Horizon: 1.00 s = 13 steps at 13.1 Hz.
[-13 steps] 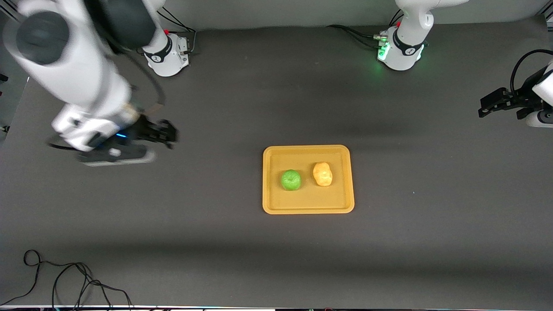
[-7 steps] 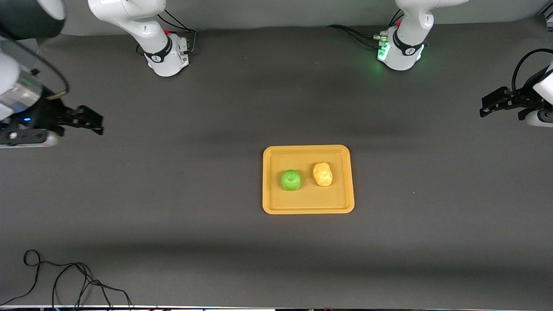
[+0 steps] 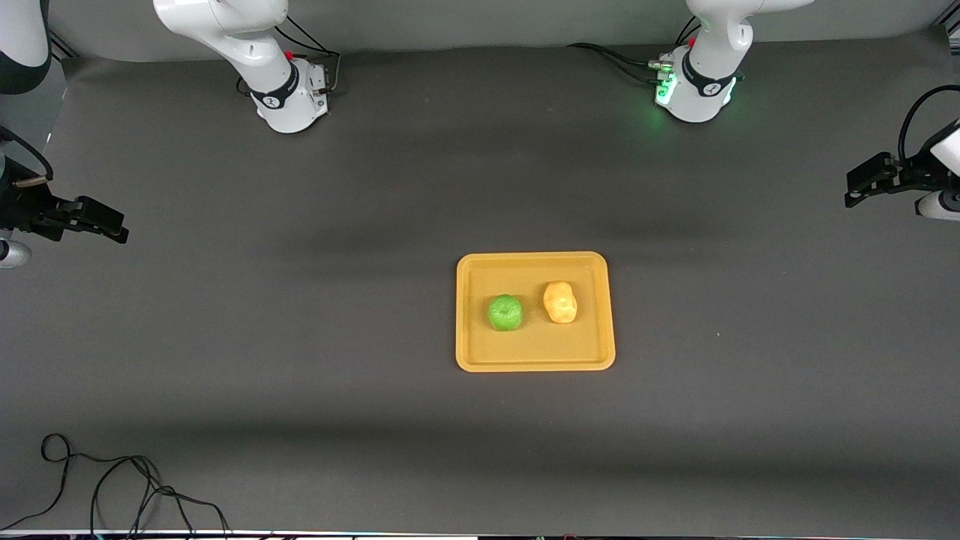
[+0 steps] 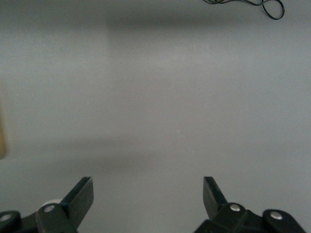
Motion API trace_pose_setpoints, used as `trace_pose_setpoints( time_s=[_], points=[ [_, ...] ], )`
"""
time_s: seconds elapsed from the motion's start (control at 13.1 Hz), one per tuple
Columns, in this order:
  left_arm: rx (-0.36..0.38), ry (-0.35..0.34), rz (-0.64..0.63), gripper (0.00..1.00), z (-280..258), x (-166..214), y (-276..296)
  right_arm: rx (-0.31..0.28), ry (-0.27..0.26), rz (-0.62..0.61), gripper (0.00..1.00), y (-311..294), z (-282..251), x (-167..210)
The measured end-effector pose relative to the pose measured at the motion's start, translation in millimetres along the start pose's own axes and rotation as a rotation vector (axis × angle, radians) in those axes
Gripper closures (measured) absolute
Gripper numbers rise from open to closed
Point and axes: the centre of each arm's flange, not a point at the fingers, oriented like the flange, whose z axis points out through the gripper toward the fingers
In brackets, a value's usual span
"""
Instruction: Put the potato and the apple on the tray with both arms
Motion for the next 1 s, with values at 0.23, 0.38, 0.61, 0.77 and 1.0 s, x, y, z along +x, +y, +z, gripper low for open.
trace_pose_setpoints(
  time_s=[0.23,0.38,0.61,0.77,1.0],
  points=[
    [0.001,0.0,0.001,0.01,0,0,0,0.036,-0.003,0.022,0.0,9,2,0],
    [0.001,0.0,0.001,0.01,0,0,0,0.04,-0.003,0.029,0.0,12,2,0],
    [-0.001,0.0,0.002,0.02,0,0,1,0.043,-0.004,0.025,0.0,10,2,0],
    [-0.002,0.0,0.002,0.02,0,0,1,0.044,-0.005,0.022,0.0,8,2,0],
    [-0.002,0.0,0.002,0.01,0,0,1,0.044,-0.006,0.022,0.0,8,3,0]
  ],
)
